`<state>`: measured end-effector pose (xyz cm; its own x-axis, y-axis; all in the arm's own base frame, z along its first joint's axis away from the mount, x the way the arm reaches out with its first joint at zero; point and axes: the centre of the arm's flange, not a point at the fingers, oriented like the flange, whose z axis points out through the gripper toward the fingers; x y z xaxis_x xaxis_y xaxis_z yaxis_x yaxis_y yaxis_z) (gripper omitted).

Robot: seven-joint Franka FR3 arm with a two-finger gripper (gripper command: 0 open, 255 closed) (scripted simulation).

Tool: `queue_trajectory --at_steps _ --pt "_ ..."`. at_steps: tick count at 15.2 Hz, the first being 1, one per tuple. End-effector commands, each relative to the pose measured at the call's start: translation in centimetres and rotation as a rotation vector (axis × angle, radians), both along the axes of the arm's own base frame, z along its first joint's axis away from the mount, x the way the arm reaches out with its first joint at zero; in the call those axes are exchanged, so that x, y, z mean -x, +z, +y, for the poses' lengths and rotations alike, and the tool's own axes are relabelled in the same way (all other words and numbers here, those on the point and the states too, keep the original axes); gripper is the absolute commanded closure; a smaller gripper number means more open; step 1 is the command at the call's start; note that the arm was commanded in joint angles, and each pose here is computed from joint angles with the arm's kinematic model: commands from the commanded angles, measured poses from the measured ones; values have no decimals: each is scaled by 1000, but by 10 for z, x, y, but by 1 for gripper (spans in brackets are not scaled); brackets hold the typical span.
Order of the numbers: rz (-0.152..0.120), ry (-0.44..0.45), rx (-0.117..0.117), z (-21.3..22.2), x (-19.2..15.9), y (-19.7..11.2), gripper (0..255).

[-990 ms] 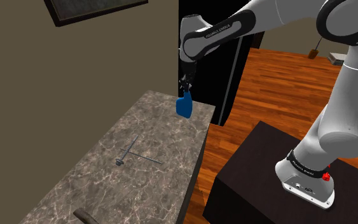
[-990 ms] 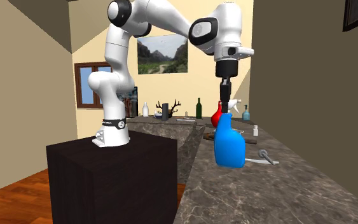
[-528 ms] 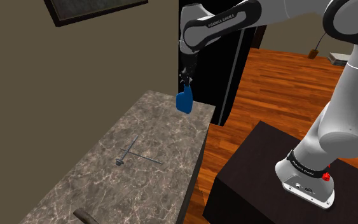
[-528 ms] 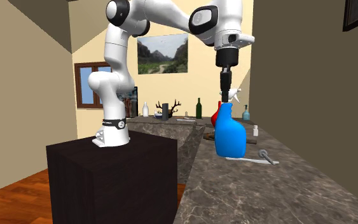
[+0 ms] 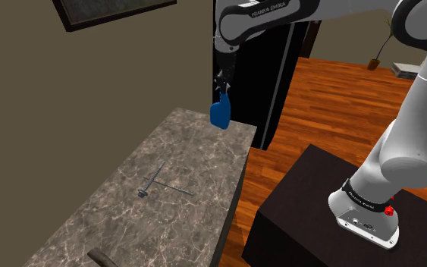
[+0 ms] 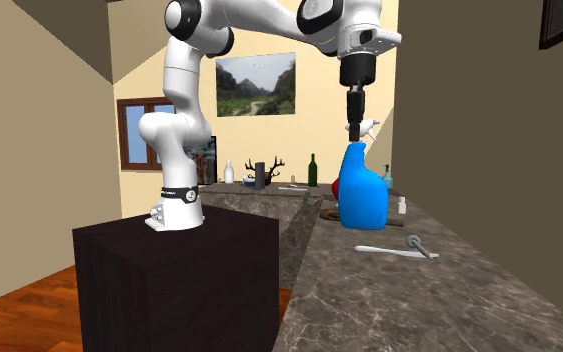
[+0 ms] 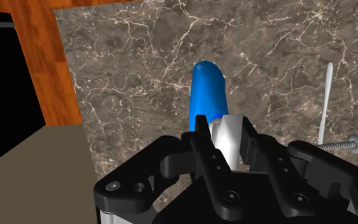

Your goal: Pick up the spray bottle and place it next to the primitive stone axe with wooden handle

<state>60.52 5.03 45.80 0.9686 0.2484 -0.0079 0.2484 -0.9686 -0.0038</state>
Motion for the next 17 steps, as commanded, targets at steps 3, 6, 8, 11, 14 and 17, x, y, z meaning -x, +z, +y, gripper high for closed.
queue_trajectory --at_steps 3,6,8,11,14,17 --pt "0 0 0 0 1 21 255" --pt "0 0 0 0 1 37 255" --pt "0 0 0 0 1 48 255" --pt "0 0 0 0 1 64 255" --pt "0 0 0 0 1 79 255" --pt "0 0 0 0 1 95 255"
